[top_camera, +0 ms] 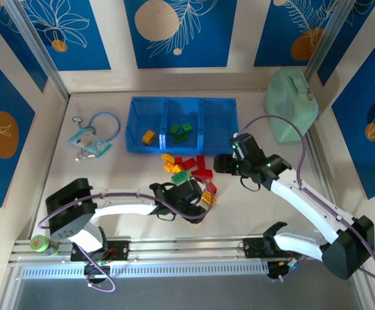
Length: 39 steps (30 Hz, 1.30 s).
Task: Sort the legos into containers by color
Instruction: Pick up the lego from the middle-left of the table, then place the lego in the container.
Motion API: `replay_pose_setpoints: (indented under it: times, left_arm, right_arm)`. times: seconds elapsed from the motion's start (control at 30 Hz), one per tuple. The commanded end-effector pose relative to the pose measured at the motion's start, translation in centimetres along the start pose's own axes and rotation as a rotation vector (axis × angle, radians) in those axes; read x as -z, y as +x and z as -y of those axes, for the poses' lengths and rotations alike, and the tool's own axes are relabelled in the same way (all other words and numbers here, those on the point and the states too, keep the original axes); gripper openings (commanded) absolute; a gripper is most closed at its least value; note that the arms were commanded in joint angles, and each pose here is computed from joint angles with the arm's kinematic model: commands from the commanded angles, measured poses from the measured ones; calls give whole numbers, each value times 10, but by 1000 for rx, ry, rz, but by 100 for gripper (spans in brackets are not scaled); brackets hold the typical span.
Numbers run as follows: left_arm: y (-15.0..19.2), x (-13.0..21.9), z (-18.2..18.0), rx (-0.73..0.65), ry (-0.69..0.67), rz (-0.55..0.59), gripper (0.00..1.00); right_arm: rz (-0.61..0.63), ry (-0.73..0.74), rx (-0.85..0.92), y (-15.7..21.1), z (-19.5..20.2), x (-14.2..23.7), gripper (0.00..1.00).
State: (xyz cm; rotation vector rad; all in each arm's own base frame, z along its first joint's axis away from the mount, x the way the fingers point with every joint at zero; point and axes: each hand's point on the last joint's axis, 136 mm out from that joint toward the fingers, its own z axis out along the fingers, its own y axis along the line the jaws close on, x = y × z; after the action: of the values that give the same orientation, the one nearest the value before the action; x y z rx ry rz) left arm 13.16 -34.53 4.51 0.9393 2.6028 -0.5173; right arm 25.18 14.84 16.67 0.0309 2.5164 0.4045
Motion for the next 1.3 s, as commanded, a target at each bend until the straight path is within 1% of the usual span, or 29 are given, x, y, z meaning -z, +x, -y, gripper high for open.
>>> replay_pose_setpoints:
  times: [0.0, 0.17, 0.2, 0.37, 0.4, 0.5, 0.6, 0.67, 0.77, 0.87, 1.0, 1.07, 1.17, 1.27]
  left_arm:
    - [5, -5, 9, 12, 13, -44, 76]
    - [11, -16, 5, 12, -40, -92, 71]
    - [11, -18, 4, 13, -49, -100, 69]
    - [3, -20, 6, 11, -58, -104, 45]
    - [0, -19, 7, 10, -60, -101, 42]
    - [-18, -11, 3, 21, -74, -66, 42]
    - [-57, 8, -14, 76, -76, 21, 39]
    - [-96, 28, -30, 98, -99, 106, 38]
    - [-158, 57, -44, 104, -104, 234, 38]
    - [-210, 68, -62, 114, -116, 300, 38]
    - [-265, 62, -82, 123, -114, 354, 38]
    - [-289, 52, -100, 138, -146, 381, 38]
    - [-312, 32, -119, 164, -170, 376, 37]
    - [-323, 21, -123, 155, -182, 353, 37]
  right_arm:
    - [14, -32, -55, 3, 4, 4, 73]
    - [26, -33, -73, 8, 11, 9, 73]
    - [31, -30, -75, 9, 14, 10, 73]
    - [46, -29, -103, 14, 24, 14, 73]
    - [47, -29, -108, 15, 26, 14, 73]
    - [51, -39, -120, 21, 28, 16, 73]
    - [41, -47, -141, 30, 31, 12, 73]
    - [23, -34, -160, 38, 35, 9, 73]
    - [-20, -34, -188, 49, 37, 5, 72]
    - [-59, -33, -206, 62, 38, 2, 72]
    - [-75, -21, -209, 75, 40, 2, 72]
    - [-77, -25, -213, 80, 39, 3, 72]
    - [-85, -29, -211, 83, 37, 4, 72]
    - [-83, -15, -195, 83, 38, 8, 72]
